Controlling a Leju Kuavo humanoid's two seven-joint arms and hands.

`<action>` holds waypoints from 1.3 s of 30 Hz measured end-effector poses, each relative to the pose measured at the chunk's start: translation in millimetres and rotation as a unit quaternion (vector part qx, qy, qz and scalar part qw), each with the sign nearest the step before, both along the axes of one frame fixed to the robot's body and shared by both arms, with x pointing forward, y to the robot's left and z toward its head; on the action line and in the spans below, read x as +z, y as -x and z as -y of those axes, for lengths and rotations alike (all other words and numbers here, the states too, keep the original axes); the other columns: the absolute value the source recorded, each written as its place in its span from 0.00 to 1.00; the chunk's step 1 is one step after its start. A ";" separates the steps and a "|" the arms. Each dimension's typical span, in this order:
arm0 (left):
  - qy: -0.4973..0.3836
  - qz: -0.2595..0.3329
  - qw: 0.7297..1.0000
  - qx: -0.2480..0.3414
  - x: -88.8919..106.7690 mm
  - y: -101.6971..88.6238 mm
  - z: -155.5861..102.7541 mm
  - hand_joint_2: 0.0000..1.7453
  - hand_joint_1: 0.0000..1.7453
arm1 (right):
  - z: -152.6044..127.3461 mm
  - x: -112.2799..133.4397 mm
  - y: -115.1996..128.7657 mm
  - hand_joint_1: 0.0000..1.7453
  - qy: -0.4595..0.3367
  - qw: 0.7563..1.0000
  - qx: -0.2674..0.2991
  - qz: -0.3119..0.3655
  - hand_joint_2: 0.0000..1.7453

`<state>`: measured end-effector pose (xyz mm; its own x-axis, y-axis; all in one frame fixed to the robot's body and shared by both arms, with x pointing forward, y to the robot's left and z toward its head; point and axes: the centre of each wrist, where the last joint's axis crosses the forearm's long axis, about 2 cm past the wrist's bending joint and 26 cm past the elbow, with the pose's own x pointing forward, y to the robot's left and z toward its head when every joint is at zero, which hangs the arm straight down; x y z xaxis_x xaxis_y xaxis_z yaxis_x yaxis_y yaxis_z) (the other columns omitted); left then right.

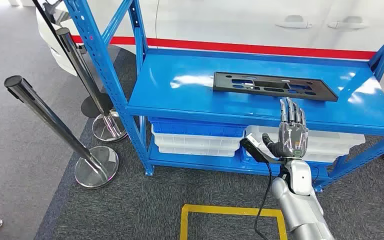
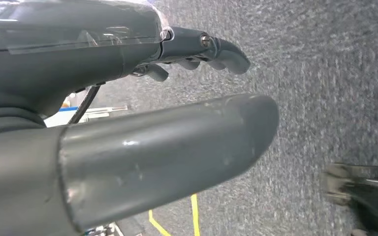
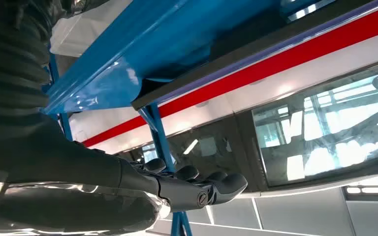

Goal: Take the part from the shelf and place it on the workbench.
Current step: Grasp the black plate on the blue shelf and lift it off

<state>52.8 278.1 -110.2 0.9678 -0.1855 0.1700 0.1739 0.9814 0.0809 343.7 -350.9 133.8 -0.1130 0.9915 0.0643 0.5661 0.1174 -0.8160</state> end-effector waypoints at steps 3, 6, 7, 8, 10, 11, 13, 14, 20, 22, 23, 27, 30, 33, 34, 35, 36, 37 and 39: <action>-0.001 -0.001 1.000 0.000 -0.1 0.8 -1.1 0.00 0.00 | 0.3 -0.3 0.1 0.00 0.000 1.000 -0.001 -0.001 1.00; -0.002 -0.001 1.000 -0.001 -0.1 0.1 -1.5 0.00 0.00 | 1.7 -0.9 0.4 0.00 0.000 1.000 -0.003 -0.002 1.00; -0.002 -0.001 1.000 -0.001 -0.1 0.2 -1.4 0.00 0.00 | 2.5 -0.8 0.5 0.00 0.000 1.000 -0.004 -0.001 1.00; -0.002 -0.002 1.000 -0.001 -0.1 0.2 -1.3 0.00 0.00 | 3.1 -0.6 0.4 0.00 0.000 1.000 -0.005 -0.001 1.00; -0.002 -0.002 1.000 -0.001 0.0 -0.5 -1.3 0.00 0.00 | 4.5 0.0 0.2 0.00 0.000 1.000 -0.007 0.000 1.00; -0.002 -0.002 1.000 -0.001 0.1 -1.0 -1.3 0.00 0.00 | 5.0 -0.1 0.3 0.00 0.000 1.000 -0.007 0.000 1.00; -0.002 -0.002 1.000 -0.001 0.2 -1.6 -1.3 0.00 0.00 | 6.0 -1.5 1.4 0.00 0.001 1.000 -0.008 -0.003 1.00; -0.002 -0.002 1.000 -0.002 0.2 -1.5 -1.3 0.00 0.00 | 6.5 -2.1 1.9 0.00 0.001 1.000 -0.009 -0.003 1.00; 0.000 -0.001 1.000 -0.003 0.3 -2.3 0.6 0.00 0.00 | 9.9 -1.5 1.9 0.00 0.001 1.000 -0.013 -0.003 1.00; -0.001 -0.001 1.000 -0.004 0.4 -2.7 0.3 0.00 0.00 | 10.4 -1.8 2.1 0.00 0.001 1.000 -0.013 -0.003 1.00; -0.001 -0.002 1.000 -0.004 0.3 -2.5 0.1 0.00 0.00 | 10.6 -2.1 2.3 0.00 0.001 1.000 -0.013 -0.003 1.00; -0.002 -0.003 1.000 -0.005 0.4 -3.0 -0.2 0.00 0.00 | 11.2 -2.0 2.3 0.00 0.002 1.000 -0.013 -0.003 1.00; -0.003 -0.003 1.000 -0.005 0.4 -3.2 -0.4 0.00 0.00 | 11.5 -2.0 2.4 0.00 0.003 1.000 -0.012 -0.003 1.00; -0.003 -0.003 1.000 -0.006 0.4 -3.3 -0.6 0.00 0.00 | 12.1 -2.0 2.5 0.00 0.003 1.000 -0.012 -0.002 1.00; -0.004 -0.003 1.000 -0.006 0.4 -3.3 -0.6 0.00 0.00 | 12.2 -2.0 2.5 0.00 0.004 1.000 -0.012 -0.002 1.00; -0.004 -0.002 1.000 -0.006 0.4 -3.3 -0.7 0.00 0.00 | 12.3 -2.0 2.5 0.00 0.004 1.000 -0.012 -0.002 1.00; -0.004 -0.001 1.000 -0.006 0.4 -3.3 -0.7 0.00 0.00 | 12.3 -2.0 2.5 0.00 0.004 1.000 -0.012 -0.002 1.00; -0.004 -0.001 1.000 -0.006 0.4 -3.2 -0.6 0.00 0.00 | 12.4 -1.9 2.5 0.00 0.005 1.000 -0.011 -0.002 1.00; -0.003 0.000 1.000 -0.006 0.4 -3.2 -0.5 0.00 0.00 | 12.4 -2.0 2.6 0.00 0.005 1.000 -0.011 -0.002 1.00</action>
<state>56.0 278.7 -109.8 0.9657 -0.1976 0.1687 0.1850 0.9788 0.0873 341.1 -363.3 131.8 -0.0901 0.9944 0.0555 0.5650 0.0970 -0.8194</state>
